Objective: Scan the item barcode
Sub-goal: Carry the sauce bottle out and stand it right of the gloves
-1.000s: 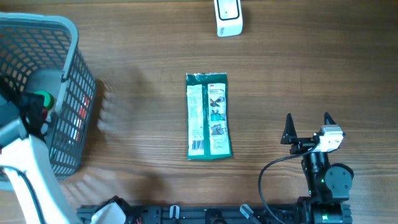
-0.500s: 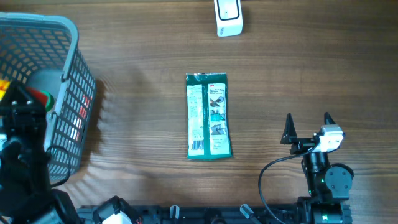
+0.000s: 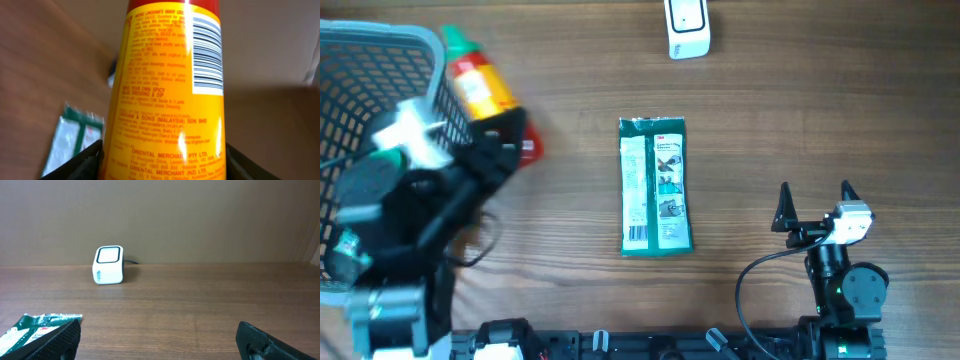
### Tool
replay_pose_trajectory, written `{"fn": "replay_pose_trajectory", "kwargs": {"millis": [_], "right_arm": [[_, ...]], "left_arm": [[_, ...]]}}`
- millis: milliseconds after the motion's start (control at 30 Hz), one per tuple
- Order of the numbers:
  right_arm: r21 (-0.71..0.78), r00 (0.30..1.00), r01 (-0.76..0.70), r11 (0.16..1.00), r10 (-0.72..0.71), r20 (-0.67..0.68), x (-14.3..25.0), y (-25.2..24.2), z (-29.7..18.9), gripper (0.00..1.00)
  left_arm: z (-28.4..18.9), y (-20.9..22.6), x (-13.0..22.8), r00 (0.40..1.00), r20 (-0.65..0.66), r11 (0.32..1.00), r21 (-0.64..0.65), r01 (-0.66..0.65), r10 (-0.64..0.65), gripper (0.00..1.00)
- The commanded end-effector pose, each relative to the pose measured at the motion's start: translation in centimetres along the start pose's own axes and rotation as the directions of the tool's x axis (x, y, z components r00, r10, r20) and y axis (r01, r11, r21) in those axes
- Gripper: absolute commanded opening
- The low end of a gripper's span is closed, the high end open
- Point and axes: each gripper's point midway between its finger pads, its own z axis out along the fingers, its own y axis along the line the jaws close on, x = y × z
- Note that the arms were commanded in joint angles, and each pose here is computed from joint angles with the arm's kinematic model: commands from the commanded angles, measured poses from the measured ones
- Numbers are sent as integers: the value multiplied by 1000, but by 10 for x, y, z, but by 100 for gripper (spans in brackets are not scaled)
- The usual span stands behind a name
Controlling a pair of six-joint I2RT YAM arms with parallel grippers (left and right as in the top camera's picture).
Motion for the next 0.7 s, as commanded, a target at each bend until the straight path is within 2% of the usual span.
{"fn": "replay_pose_trajectory", "kwargs": {"millis": [0, 100, 233, 367, 500, 667], "right_arm": [[-2, 1000, 10, 1000, -10, 0, 0, 1, 0, 100], [-2, 1000, 10, 1000, -10, 0, 0, 1, 0, 100], [-2, 1000, 10, 1000, -10, 0, 0, 1, 0, 100], [-2, 1000, 10, 1000, -10, 0, 0, 1, 0, 99], [-2, 1000, 10, 1000, -10, 0, 0, 1, 0, 100], [-2, 1000, 10, 1000, -10, 0, 0, 1, 0, 100]], "left_arm": [[46, 9, 43, 987, -133, 988, -113, -108, 93, 63], [89, 19, 96, 950, -280, 966, -175, -191, 137, 63], [152, 34, 178, 876, -454, 940, -196, -278, 164, 64], [197, 64, 248, 802, -568, 913, -202, -354, 186, 64], [220, 102, 288, 764, -622, 883, -249, -397, 169, 64], [230, 129, 301, 758, -636, 859, -300, -414, 143, 64]]}}
